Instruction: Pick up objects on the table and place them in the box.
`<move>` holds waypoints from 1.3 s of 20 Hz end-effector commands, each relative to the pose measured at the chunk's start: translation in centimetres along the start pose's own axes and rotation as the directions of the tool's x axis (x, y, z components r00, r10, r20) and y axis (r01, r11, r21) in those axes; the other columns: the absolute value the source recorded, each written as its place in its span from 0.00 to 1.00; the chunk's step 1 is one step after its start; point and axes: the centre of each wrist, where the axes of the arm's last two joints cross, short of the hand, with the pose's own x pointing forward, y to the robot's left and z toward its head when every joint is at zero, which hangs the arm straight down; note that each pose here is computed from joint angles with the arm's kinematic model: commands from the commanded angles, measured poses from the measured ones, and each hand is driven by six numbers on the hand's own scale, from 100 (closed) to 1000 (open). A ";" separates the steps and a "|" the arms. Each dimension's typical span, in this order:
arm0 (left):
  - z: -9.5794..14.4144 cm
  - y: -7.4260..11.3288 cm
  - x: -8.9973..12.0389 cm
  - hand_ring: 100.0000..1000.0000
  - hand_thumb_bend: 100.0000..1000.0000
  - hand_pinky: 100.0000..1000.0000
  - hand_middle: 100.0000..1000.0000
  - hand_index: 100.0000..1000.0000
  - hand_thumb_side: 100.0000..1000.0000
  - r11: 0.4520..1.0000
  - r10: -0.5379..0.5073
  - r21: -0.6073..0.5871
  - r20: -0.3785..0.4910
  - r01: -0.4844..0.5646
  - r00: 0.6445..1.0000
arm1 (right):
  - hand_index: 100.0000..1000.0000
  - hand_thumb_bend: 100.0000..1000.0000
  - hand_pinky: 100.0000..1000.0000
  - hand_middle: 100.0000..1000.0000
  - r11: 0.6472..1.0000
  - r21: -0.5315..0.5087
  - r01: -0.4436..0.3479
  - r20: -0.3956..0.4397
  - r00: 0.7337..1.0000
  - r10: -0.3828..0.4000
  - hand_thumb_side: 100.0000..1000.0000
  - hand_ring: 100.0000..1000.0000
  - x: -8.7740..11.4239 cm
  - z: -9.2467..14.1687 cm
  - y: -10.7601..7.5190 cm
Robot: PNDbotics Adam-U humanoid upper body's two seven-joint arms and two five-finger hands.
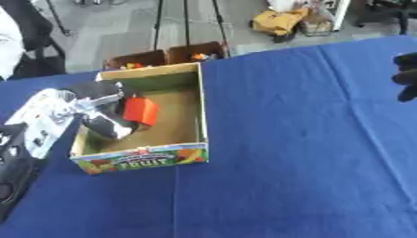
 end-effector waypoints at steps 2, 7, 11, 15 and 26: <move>0.4 0.9 -0.4 0.67 0.00 0.34 0.68 0.90 0.40 0.999 -0.030 0.015 -0.026 0.030 0.999 | 0.63 0.25 0.63 0.33 1.000 -0.013 -0.009 0.026 1.000 0.009 1.00 0.69 0.3 -0.7 -0.6; 0.5 1.2 -0.2 0.91 0.00 0.68 0.95 1.00 0.59 0.998 -0.063 -0.025 -0.013 0.063 0.998 | 0.63 0.25 0.63 0.33 1.000 -0.014 -0.009 0.022 1.000 0.009 1.00 0.69 0.3 -0.6 -0.6; 1.1 2.4 0.0 0.98 0.00 0.81 1.00 1.00 0.78 0.995 -0.097 0.017 -0.017 0.098 0.995 | 0.63 0.25 0.63 0.33 1.000 -0.016 -0.009 0.019 1.000 0.009 1.00 0.69 0.3 -0.6 -0.6; 2.1 3.9 0.3 0.97 0.00 0.80 1.00 1.00 0.92 0.977 -0.162 0.135 -0.045 0.167 0.986 | 0.63 0.24 0.63 0.33 1.000 -0.017 -0.010 0.014 1.000 0.010 1.00 0.69 0.3 -0.5 -0.6; 8.9 9.1 2.9 0.95 0.00 0.76 0.98 1.00 1.00 0.876 -0.154 0.464 0.012 0.131 0.988 | 0.62 0.23 0.63 0.33 0.999 -0.029 -0.021 -0.008 1.000 0.021 1.00 0.68 0.2 -0.1 -0.8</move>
